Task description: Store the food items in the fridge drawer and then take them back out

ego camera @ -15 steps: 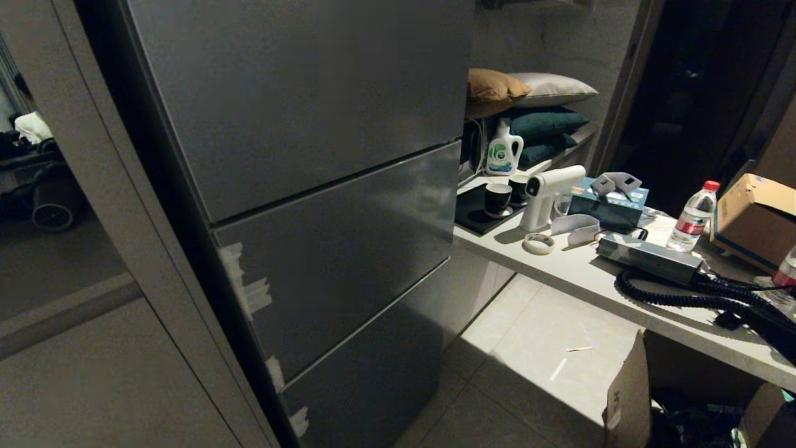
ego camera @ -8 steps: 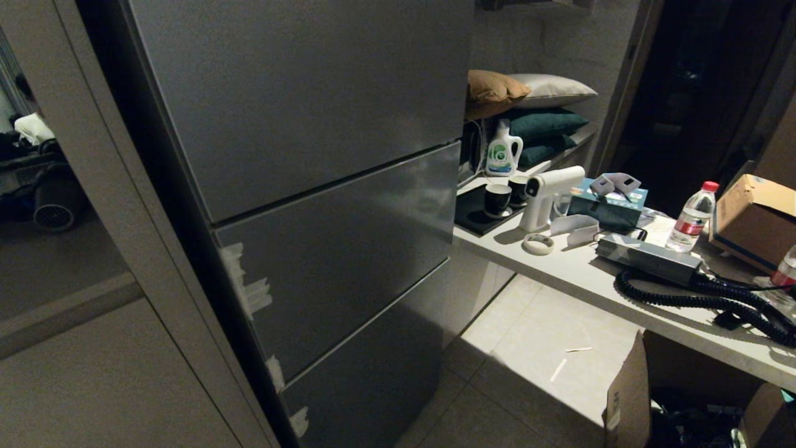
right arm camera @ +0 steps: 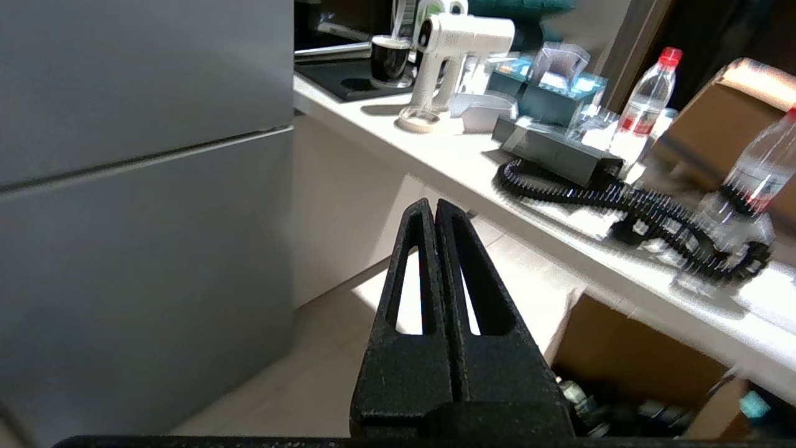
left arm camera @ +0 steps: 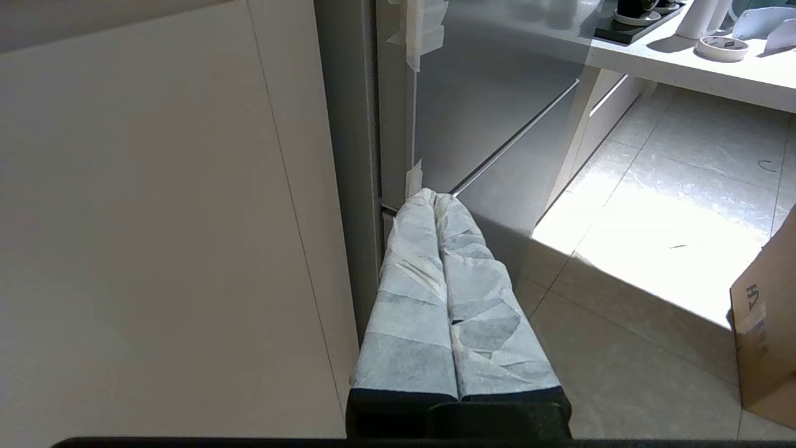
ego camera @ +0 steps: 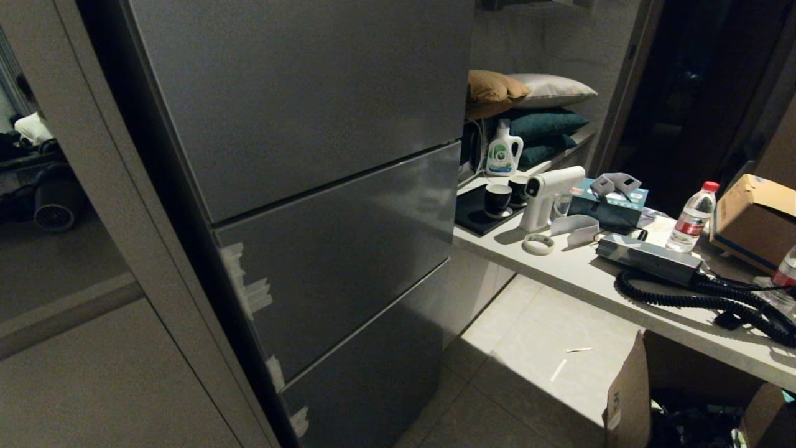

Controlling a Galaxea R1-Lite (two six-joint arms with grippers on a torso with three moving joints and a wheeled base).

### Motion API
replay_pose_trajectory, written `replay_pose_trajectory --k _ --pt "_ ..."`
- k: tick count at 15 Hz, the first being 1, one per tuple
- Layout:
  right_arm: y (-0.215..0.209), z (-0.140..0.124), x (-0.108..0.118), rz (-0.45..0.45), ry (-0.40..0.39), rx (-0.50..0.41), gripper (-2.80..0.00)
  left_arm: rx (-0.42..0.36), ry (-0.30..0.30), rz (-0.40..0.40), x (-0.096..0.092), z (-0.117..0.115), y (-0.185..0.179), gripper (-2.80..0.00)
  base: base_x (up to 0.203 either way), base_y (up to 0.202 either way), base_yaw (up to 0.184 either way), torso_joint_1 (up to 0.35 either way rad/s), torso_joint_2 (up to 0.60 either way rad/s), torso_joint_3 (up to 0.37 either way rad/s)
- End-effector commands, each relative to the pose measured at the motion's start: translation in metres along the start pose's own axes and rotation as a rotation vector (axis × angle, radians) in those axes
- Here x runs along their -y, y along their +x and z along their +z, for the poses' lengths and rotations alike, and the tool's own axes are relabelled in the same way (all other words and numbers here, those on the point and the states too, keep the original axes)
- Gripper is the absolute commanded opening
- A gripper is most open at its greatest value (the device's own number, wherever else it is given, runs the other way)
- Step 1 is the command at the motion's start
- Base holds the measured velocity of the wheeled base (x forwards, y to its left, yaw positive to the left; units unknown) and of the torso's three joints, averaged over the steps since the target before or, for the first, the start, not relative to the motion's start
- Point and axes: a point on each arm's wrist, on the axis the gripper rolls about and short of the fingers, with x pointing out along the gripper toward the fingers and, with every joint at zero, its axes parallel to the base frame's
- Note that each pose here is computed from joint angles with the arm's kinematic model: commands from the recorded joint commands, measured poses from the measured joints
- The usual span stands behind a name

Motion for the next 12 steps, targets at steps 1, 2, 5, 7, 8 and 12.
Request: replay_pose_trajectory --k 1,2,5,7,8,12 --pt "0.0016 -0.0207 -0.0029 0.018 -0.025 -0.055 -2.80 0.001 0.000 0.000 0.0000 0.0000 0.0000 -2.80 0.000 0.000 0.000 0.000 0.00 0.000" --pt "0.0016 -0.0207 -0.0028 0.014 0.040 -0.056 -2.80 0.001 0.000 0.000 0.0000 0.0000 0.0000 -2.80 0.000 0.000 0.000 0.000 0.00 0.000" --pt "0.0017 -0.0204 -0.0025 -0.002 0.117 -0.055 -2.80 0.001 0.000 0.000 0.0000 0.0000 0.0000 -2.80 0.000 0.000 0.000 0.000 0.00 0.000" --pt "0.0017 -0.0204 -0.0022 -0.014 0.133 -0.056 -2.80 0.001 0.000 0.000 0.0000 0.0000 0.0000 -2.80 0.000 0.000 0.000 0.000 0.00 0.000" --pt "0.0017 -0.0204 -0.0022 -0.014 0.135 -0.056 -2.80 0.001 0.000 0.000 0.0000 0.0000 0.0000 -2.80 0.000 0.000 0.000 0.000 0.00 0.000" --pt "0.0017 -0.0204 -0.0022 -0.014 0.135 -0.056 -2.80 0.001 0.000 0.000 0.0000 0.0000 0.0000 -2.80 0.000 0.000 0.000 0.000 0.00 0.000"
